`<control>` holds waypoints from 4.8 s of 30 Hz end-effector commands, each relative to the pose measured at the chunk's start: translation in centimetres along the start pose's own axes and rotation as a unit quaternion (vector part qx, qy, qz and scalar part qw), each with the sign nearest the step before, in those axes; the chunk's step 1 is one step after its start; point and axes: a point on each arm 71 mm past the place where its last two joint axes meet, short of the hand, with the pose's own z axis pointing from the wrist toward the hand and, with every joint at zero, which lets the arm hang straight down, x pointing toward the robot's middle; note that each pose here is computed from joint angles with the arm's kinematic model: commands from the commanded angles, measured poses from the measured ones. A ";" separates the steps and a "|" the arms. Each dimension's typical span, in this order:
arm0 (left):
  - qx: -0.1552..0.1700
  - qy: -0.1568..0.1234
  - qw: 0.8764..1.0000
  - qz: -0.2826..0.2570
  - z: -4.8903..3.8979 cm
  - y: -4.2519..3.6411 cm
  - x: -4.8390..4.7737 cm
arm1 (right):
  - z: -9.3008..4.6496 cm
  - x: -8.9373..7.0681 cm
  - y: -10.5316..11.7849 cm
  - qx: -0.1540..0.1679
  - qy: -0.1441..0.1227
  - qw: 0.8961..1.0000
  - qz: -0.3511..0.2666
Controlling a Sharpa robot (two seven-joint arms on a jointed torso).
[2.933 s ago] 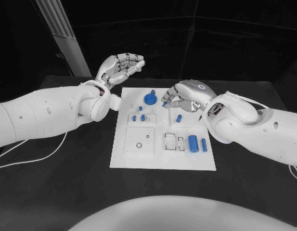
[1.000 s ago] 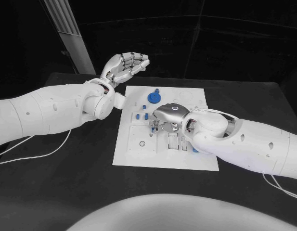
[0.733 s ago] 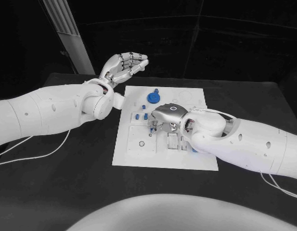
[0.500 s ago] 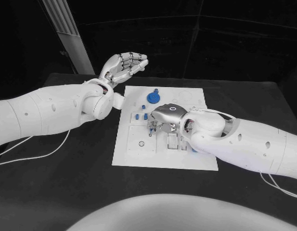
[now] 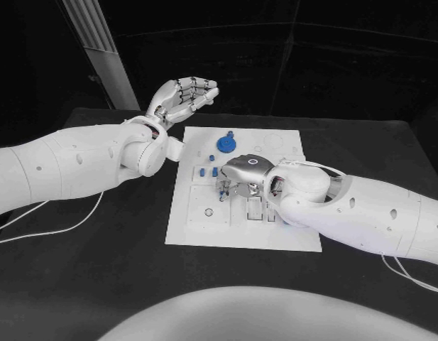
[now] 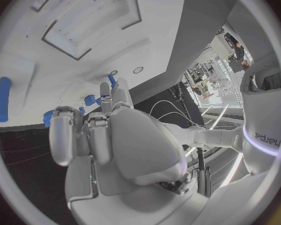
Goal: Assemble the parts on the task board
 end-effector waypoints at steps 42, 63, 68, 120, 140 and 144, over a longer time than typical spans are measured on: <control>0.098 0.001 0.995 -0.002 -0.02 -1.41 -0.10 | -0.1 0.2 0.4 -0.006 0.014 1.000 0.008; 0.098 0.001 0.995 -0.002 0.01 -1.39 -0.09 | -0.7 0.1 0.3 -0.005 -0.010 1.000 0.024; 0.098 0.001 0.995 -0.002 0.01 -1.38 -0.12 | -0.7 0.2 0.3 -0.005 -0.012 0.999 0.029; 0.096 0.000 0.995 -0.001 0.01 -1.34 -0.25 | -0.3 1.0 -0.3 0.015 0.028 0.998 0.049; 0.096 0.001 0.995 -0.002 0.03 -1.33 -0.21 | -0.2 1.1 -0.2 0.020 0.034 0.998 0.047; 0.096 0.001 0.995 -0.002 0.03 -1.33 -0.21 | -0.2 1.1 -0.2 0.020 0.033 0.998 0.047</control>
